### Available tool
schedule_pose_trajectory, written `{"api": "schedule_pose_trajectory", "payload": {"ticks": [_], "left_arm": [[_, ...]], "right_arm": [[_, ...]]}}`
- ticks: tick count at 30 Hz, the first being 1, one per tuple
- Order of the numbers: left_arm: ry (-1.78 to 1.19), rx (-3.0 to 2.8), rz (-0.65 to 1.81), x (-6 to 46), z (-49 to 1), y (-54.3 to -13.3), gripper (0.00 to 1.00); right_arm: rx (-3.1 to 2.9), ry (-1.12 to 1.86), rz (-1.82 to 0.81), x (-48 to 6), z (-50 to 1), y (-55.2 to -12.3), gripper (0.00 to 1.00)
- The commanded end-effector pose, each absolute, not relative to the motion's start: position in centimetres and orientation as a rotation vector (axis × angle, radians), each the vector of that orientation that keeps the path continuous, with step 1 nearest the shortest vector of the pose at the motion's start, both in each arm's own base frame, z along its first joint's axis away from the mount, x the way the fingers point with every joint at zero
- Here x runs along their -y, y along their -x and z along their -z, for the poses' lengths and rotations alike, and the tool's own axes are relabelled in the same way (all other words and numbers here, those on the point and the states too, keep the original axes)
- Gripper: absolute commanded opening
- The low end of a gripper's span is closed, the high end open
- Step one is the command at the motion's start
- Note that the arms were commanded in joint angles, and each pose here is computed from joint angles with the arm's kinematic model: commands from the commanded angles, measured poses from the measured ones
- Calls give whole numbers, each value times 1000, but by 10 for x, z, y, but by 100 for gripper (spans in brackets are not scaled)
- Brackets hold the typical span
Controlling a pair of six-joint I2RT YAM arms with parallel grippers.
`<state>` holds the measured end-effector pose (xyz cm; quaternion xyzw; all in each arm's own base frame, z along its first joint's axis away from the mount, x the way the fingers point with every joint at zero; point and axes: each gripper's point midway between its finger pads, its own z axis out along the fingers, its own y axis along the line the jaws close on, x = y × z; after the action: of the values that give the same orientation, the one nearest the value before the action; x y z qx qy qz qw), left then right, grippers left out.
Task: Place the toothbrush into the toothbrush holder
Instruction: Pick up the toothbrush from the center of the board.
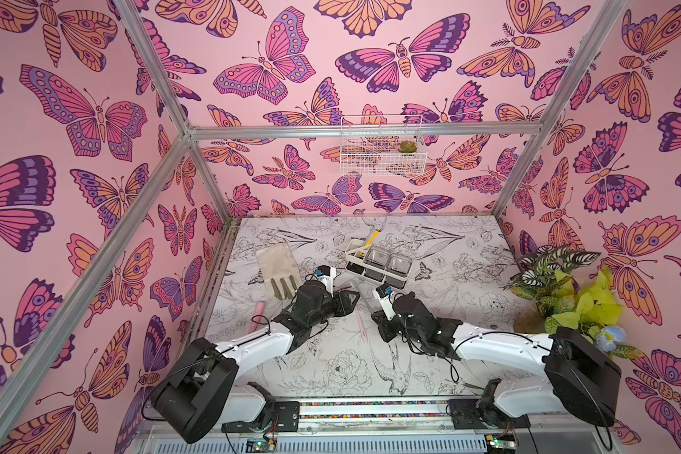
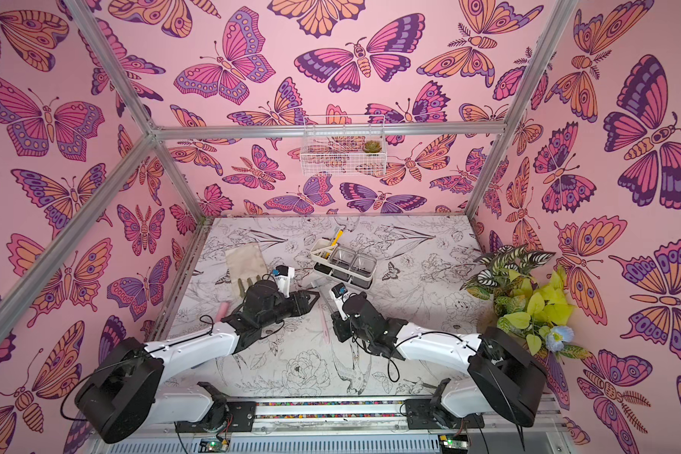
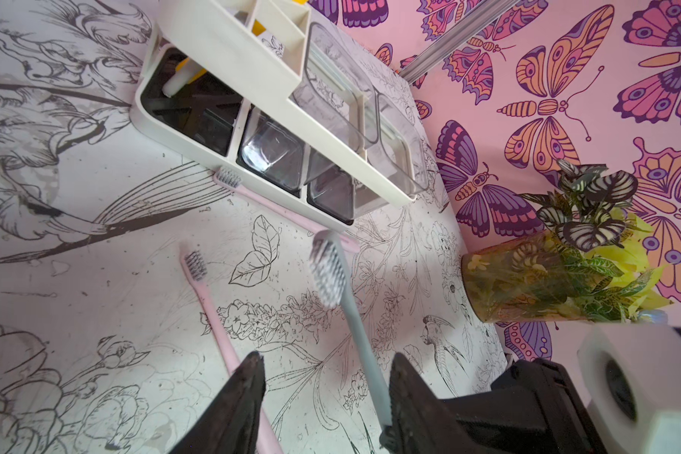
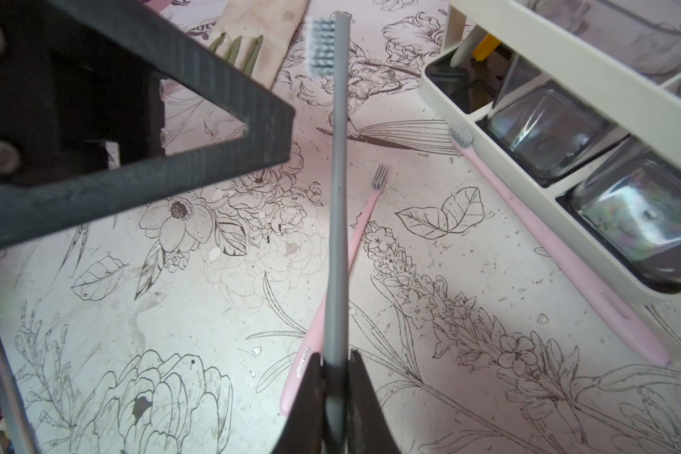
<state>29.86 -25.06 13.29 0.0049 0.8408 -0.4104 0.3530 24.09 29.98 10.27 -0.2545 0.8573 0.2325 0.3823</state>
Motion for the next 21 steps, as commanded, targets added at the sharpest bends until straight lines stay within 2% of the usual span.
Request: {"api": "schedule_pose_trajectory", "payload": {"ticks": [1,6,18,19,20,21], "left_arm": [[-47,-2114,1055,255,-148,-307,53],[-66,-2107,1061,259,-149,-310,49],[-76,-2114,1039,258,-145,-312,48],[-75,-2115,1038,258,-144,-312,44],[-82,-2113,1040,259,-145,-312,33],[-91,-2112,1043,260,-145,-312,29]], "right_arm": [[-2136,652,-626,-309,-122,-242,13],[-2132,677,-633,-315,-121,-239,13],[-2108,688,-633,-319,-129,-238,13],[-2108,691,-633,-320,-129,-237,13],[-2106,694,-637,-321,-130,-237,13],[-2105,695,-638,-321,-129,-237,13]]}}
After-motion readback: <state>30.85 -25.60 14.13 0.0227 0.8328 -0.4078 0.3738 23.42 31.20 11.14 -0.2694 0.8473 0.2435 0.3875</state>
